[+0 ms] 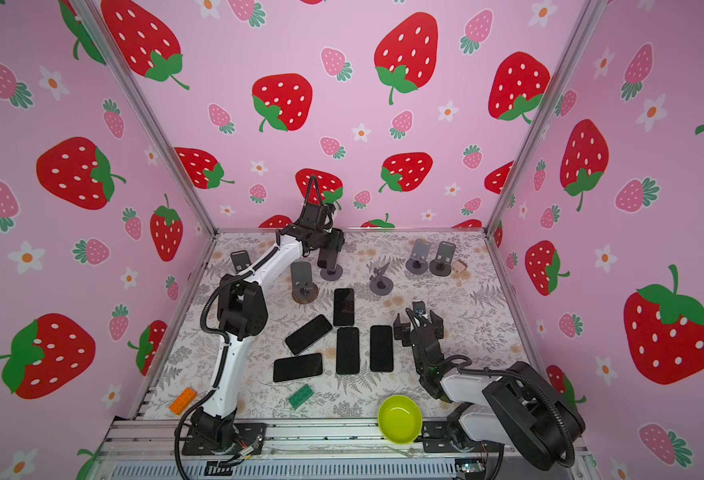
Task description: Remove the phone from the phone stand
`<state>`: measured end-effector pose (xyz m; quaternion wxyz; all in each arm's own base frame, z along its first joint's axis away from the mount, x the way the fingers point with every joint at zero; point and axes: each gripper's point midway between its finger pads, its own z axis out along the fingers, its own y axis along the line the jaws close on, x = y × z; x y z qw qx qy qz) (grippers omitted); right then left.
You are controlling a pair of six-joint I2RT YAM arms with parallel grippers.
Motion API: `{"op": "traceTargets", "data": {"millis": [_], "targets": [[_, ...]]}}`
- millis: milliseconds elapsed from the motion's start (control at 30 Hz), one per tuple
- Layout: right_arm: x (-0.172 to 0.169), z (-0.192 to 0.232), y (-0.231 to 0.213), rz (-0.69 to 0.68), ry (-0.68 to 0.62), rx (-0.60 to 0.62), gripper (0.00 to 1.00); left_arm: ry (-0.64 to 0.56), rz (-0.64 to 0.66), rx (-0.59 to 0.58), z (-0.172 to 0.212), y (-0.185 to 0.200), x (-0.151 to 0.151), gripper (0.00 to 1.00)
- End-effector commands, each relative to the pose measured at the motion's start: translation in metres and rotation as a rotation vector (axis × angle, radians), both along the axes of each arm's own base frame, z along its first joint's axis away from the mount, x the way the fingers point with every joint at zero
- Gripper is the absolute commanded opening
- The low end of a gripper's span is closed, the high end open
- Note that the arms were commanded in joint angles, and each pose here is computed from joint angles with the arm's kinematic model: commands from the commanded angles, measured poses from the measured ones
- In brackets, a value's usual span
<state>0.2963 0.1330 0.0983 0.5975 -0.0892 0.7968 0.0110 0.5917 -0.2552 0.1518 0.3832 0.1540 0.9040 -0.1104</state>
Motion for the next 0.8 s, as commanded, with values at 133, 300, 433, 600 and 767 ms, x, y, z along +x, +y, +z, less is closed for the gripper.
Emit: {"op": "traceTargets", "data": {"millis": [133, 300, 433, 600, 767], "targets": [[0.004, 0.012, -0.001, -0.027, -0.041, 0.024, 1.00, -0.135, -0.019, -0.094, 0.093, -0.002, -0.008, 0.70], [0.004, 0.012, -0.002, -0.033, -0.041, 0.023, 1.00, -0.131, -0.030, -0.143, 0.110, -0.005, -0.019, 0.70], [0.006, 0.012, -0.002, -0.045, -0.038, 0.018, 1.00, -0.112, -0.075, -0.221, 0.123, -0.016, -0.036, 0.69], [0.005, 0.013, -0.007, -0.064, -0.043, 0.025, 0.99, -0.103, -0.120, -0.272, 0.130, -0.030, -0.059, 0.69], [0.006, 0.013, -0.009, -0.082, -0.041, 0.019, 1.00, -0.092, -0.165, -0.246, 0.124, -0.048, -0.085, 0.69]]}}
